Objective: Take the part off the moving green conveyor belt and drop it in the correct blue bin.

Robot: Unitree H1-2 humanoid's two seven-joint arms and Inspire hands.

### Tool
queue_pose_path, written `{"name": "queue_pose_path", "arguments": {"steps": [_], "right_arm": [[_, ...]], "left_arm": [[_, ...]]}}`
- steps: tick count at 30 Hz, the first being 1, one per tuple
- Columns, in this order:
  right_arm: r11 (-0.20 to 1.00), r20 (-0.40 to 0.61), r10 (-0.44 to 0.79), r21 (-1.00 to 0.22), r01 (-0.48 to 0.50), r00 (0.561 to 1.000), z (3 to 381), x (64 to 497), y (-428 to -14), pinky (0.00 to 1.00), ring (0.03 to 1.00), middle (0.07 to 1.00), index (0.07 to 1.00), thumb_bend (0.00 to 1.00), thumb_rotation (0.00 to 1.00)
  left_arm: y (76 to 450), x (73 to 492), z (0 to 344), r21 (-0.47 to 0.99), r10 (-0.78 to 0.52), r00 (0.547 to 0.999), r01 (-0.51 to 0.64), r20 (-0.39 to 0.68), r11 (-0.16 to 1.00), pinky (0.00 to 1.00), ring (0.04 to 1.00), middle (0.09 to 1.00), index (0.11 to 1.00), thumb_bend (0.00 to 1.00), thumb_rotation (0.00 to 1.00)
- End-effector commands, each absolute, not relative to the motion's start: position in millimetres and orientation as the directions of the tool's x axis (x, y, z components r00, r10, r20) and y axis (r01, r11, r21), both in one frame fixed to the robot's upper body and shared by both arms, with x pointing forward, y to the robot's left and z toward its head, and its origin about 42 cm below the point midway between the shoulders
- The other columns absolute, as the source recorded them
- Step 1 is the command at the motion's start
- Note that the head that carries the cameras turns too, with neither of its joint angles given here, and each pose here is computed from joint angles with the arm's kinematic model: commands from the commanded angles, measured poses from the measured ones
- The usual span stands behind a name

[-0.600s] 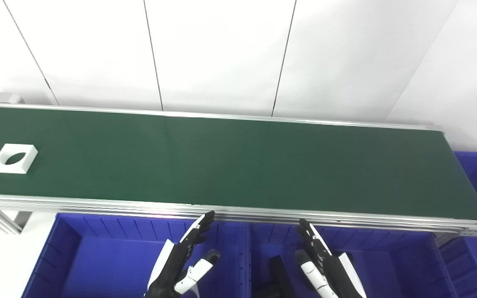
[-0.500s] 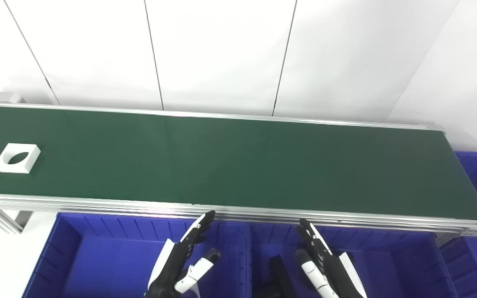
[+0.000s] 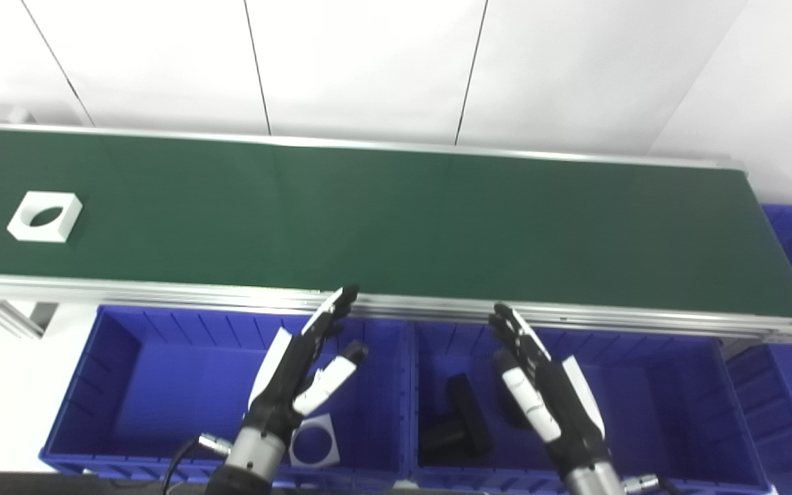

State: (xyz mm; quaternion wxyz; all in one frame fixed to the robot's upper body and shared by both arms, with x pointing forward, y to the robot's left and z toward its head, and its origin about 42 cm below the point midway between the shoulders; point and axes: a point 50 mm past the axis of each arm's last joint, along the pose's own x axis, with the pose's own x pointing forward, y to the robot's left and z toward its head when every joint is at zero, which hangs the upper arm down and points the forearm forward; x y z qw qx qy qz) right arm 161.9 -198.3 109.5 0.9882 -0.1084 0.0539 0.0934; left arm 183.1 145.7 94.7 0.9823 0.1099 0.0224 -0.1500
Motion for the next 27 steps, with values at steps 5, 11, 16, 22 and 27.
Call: {"name": "queue_pose_path", "arguments": {"steps": [5, 11, 16, 22, 27], "right_arm": [[0.963, -0.077, 0.164, -0.204, -0.177, 0.983, 120.6, 166.2, -196.9, 0.93, 0.915, 0.909, 0.941, 0.61, 0.92], [0.964, -0.088, 0.165, -0.197, -0.180, 0.982, 120.4, 166.3, -196.5, 0.93, 0.917, 0.911, 0.941, 0.62, 0.92], [0.962, -0.093, 0.166, -0.203, -0.182, 0.982, 119.8, 164.9, -195.8, 0.93, 0.919, 0.915, 0.946, 0.62, 0.90], [0.957, -0.098, 0.172, -0.220, -0.190, 0.980, 118.4, 162.8, -194.6, 0.93, 0.921, 0.917, 0.952, 0.61, 0.91], [0.950, -0.112, 0.186, -0.234, -0.208, 0.976, 116.5, 160.7, -194.6, 0.94, 0.933, 0.924, 0.964, 0.63, 0.89]], "left_arm": [[145.6, 188.3, 108.5, 0.236, -0.300, 0.954, 0.296, -0.021, 0.925, 0.90, 0.930, 0.938, 0.915, 0.66, 0.93], [146.0, 187.9, 107.3, 0.225, -0.298, 0.954, 0.295, -0.023, 0.929, 0.88, 0.925, 0.939, 0.914, 0.66, 0.92], [147.1, 186.4, 105.1, 0.233, -0.298, 0.954, 0.296, -0.028, 0.926, 0.88, 0.925, 0.939, 0.916, 0.66, 0.92], [148.4, 183.5, 102.4, 0.225, -0.300, 0.953, 0.301, -0.040, 0.927, 0.89, 0.929, 0.939, 0.916, 0.66, 0.91], [149.0, 179.7, 98.7, 0.214, -0.297, 0.953, 0.301, -0.051, 0.929, 0.89, 0.929, 0.937, 0.915, 0.67, 0.89]]}}
